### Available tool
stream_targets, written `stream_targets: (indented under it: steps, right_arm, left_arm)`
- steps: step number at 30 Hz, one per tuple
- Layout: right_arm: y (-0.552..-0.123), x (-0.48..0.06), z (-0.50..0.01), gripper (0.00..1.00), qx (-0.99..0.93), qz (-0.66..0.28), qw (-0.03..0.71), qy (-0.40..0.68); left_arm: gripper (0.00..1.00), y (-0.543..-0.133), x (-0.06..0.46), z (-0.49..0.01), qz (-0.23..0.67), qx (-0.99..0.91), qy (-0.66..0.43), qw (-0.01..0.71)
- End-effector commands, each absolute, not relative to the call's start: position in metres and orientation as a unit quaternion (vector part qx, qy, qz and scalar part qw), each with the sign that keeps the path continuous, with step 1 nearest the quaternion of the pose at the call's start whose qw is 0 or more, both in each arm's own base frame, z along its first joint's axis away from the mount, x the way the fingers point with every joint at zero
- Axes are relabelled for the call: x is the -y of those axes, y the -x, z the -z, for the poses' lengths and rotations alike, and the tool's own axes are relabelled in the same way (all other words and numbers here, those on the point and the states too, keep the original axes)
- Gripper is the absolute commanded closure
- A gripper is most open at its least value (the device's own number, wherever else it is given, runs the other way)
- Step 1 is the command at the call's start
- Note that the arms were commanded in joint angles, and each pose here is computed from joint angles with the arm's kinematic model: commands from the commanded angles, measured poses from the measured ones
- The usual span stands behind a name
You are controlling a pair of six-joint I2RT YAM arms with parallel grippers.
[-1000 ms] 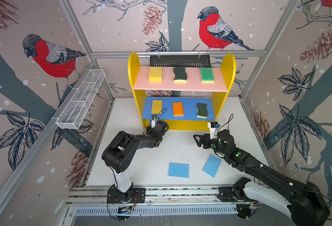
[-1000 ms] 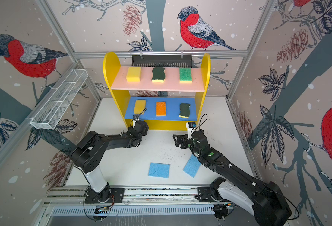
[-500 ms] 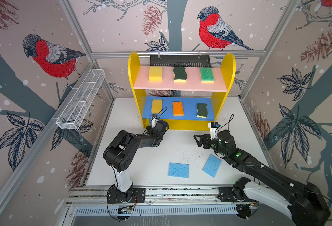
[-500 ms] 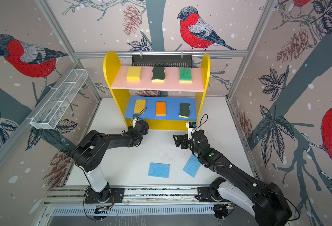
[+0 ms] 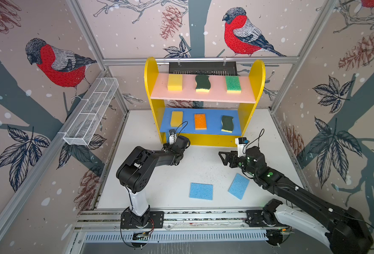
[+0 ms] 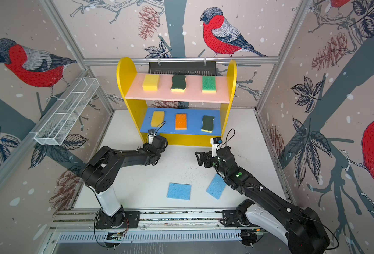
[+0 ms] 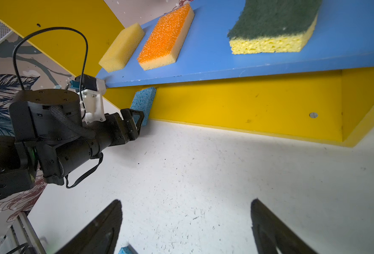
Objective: Arrange cleaning sponges on a shelf
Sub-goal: Place the cleaning sponge on the shelf.
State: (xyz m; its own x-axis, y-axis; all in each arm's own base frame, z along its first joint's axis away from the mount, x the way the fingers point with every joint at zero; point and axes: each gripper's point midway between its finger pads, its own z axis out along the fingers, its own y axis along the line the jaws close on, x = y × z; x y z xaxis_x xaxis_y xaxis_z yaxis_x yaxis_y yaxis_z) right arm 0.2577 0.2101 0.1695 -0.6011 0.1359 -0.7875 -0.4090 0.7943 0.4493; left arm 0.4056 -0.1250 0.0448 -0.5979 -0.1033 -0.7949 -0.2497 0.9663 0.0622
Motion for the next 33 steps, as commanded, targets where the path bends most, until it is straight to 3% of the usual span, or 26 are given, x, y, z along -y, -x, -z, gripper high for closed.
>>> stream_targets:
  steps: [1,23,27,33]
  right_arm:
    - [-0.259,-0.208,-0.173,0.09,-0.837,-0.307,0.446,0.076]
    - [-0.258,-0.205,-0.190,0.09,-0.830,-0.300,0.463,0.074]
    - [-0.258,-0.205,-0.190,0.09,-0.831,-0.298,0.463,0.075]
    - [-0.255,-0.207,-0.192,0.09,-0.830,-0.300,0.464,0.079]
  left_arm:
    - [0.17,-0.378,0.120,-0.015,-0.100,-0.926,0.055,0.361]
    - [0.17,-0.372,0.130,-0.070,-0.023,-0.910,0.059,0.410]
    - [0.22,-0.361,0.132,-0.073,0.005,-0.911,0.062,0.408]
    - [0.44,-0.339,0.132,-0.080,0.081,-0.905,0.091,0.406]
